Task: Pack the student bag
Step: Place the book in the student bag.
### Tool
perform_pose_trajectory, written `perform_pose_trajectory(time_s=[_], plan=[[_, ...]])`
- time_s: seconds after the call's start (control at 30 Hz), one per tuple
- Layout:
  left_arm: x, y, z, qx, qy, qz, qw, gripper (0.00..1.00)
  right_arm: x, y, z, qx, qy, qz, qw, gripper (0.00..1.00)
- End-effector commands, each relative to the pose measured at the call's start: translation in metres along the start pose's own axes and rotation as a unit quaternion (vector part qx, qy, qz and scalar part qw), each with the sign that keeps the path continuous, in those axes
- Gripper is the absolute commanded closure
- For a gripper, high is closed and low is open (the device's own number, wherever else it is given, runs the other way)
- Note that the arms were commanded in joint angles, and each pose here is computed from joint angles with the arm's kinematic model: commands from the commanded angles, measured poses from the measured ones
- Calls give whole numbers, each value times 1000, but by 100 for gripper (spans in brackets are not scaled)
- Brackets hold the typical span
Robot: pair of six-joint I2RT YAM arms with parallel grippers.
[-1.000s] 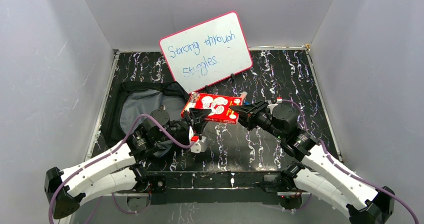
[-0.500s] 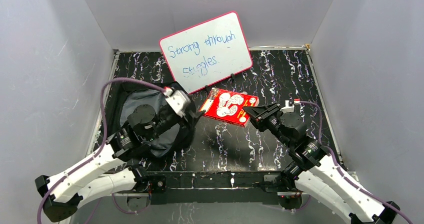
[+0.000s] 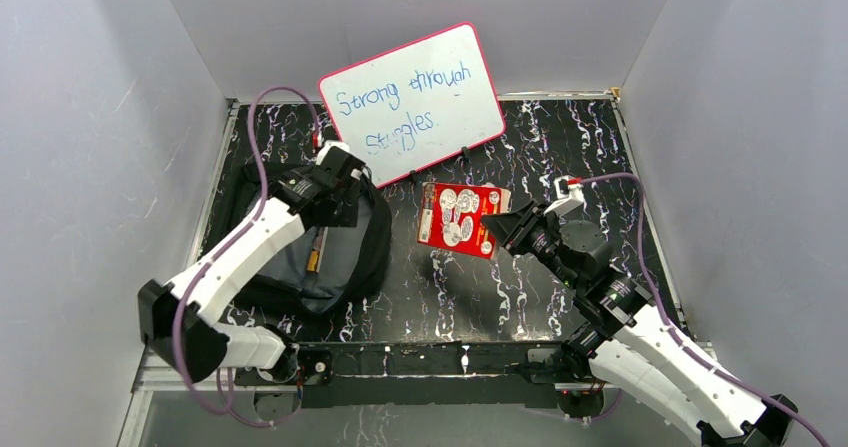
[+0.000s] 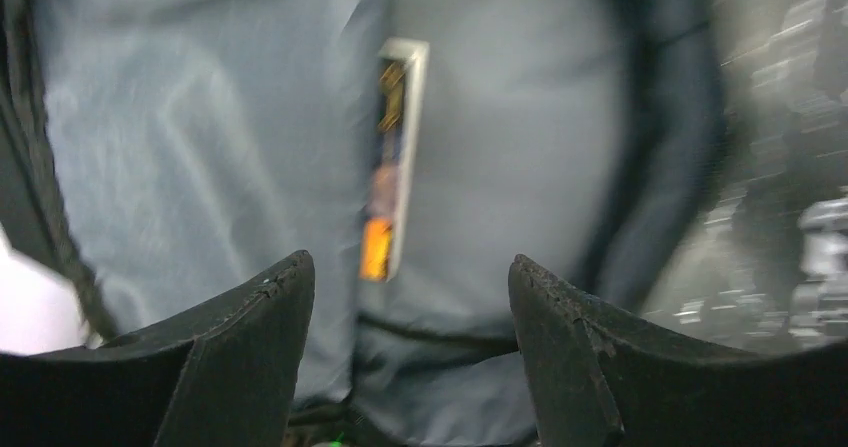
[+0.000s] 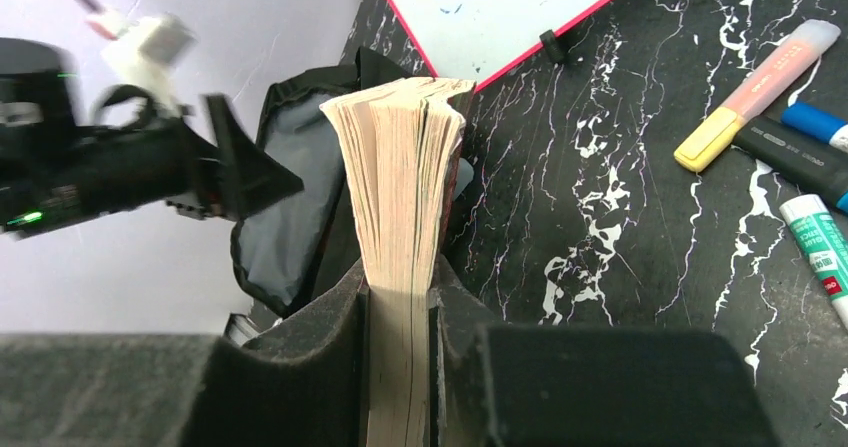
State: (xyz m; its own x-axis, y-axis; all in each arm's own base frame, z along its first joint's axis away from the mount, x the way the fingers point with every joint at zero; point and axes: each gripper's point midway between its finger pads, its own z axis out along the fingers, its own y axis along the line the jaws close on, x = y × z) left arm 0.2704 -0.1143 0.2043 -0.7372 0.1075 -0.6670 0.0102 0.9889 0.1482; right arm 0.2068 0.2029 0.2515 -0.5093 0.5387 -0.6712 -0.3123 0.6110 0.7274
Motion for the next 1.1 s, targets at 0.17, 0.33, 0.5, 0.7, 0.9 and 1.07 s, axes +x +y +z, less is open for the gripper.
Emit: perform_pose_trajectory(time_s=[0.17,0.33,0.5,0.7,0.9,1.07], plan=[[59,67,18,-148,137,53,978,32,-24,48,-11,-102,-33,1,994,100],[62,65,38,-159,135,79,975,32,-22,48,-14,-107,-30,0,994,100],[66,64,52,-161,133,110,972,32,-21,46,-15,-105,-32,-2,994,100],[69,73,65,-188,132,157,960,32,-16,42,-15,-106,-25,-2,994,100],[72,80,72,-220,141,183,948,32,-12,42,-15,-116,-24,-2,993,100],[75,78,80,-222,148,193,944,34,-11,42,-17,-119,-25,-1,993,100]])
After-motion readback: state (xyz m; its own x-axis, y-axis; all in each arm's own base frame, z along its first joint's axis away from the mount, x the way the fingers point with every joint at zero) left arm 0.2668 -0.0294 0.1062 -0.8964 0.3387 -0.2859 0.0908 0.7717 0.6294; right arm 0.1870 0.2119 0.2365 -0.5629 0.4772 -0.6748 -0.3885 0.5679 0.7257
